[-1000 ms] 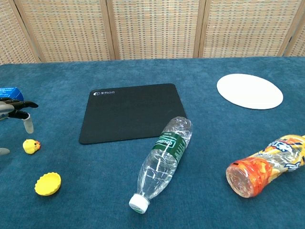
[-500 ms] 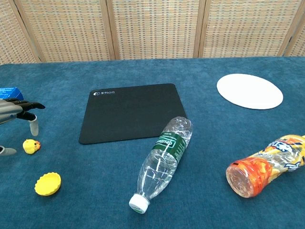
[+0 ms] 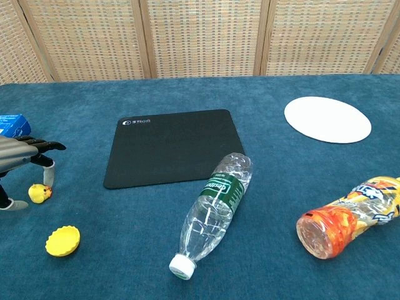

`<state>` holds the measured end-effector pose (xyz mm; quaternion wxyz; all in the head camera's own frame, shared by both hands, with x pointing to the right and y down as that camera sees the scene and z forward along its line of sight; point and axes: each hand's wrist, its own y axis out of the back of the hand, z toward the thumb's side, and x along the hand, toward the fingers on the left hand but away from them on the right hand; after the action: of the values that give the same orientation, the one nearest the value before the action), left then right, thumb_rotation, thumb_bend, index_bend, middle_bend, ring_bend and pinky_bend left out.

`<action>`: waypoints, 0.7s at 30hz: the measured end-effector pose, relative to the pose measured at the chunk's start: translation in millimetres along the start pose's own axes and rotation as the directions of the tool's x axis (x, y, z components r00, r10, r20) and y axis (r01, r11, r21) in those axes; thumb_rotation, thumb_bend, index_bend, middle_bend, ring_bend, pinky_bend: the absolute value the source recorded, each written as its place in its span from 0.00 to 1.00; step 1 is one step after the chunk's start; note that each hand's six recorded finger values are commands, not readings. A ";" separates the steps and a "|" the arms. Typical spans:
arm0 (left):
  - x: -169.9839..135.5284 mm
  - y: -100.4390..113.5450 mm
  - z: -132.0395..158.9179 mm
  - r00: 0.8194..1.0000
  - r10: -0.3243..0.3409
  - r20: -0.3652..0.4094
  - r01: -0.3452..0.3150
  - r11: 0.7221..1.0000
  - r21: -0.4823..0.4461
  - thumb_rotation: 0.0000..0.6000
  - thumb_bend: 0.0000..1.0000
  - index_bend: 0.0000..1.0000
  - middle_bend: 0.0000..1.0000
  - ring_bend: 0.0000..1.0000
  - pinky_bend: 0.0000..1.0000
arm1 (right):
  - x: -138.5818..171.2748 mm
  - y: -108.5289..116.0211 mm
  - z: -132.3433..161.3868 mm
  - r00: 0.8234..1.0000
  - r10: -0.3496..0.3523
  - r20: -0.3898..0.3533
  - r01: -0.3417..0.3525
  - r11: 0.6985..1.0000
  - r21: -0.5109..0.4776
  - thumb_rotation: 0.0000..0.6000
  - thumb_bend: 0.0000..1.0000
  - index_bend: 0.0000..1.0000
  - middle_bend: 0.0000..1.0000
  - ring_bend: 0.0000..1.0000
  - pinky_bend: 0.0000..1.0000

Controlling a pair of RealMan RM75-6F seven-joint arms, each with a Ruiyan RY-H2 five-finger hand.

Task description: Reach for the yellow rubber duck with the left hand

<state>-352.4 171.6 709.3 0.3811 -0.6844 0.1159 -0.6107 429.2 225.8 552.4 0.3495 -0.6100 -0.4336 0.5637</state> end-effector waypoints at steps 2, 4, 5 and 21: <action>-0.3 -0.4 0.2 1.000 -0.001 0.000 0.001 1.000 -0.002 1.00 0.28 0.43 0.00 0.00 0.00 | -0.1 0.2 -0.1 1.000 0.000 0.001 0.000 1.000 -0.001 1.00 0.00 0.02 0.00 0.00 0.00; -0.9 -0.9 -0.1 1.000 -0.004 0.000 0.004 1.000 -0.001 1.00 0.28 0.43 0.00 0.00 0.00 | -0.3 0.3 -0.2 1.000 -0.001 0.001 0.001 1.000 -0.001 1.00 0.00 0.02 0.00 0.00 0.00; -1.5 -1.4 -0.6 1.000 -0.008 0.000 0.008 1.000 0.001 1.00 0.28 0.43 0.00 0.00 0.00 | -0.2 0.3 -0.1 1.000 -0.001 0.000 0.001 1.000 -0.001 1.00 0.00 0.02 0.00 0.00 0.00; -2.4 -8.7 -0.8 1.000 -0.017 0.001 0.017 1.000 -0.001 1.00 0.35 0.50 0.00 0.00 0.00 | -0.7 -1.1 0.2 1.000 0.005 0.002 -0.005 1.000 0.000 1.00 0.00 0.02 0.00 0.00 0.00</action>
<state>-356.3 178.7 713.3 0.3757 -0.6858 0.1099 -0.6136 428.9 225.6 553.6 0.3476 -0.6106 -0.4325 0.5650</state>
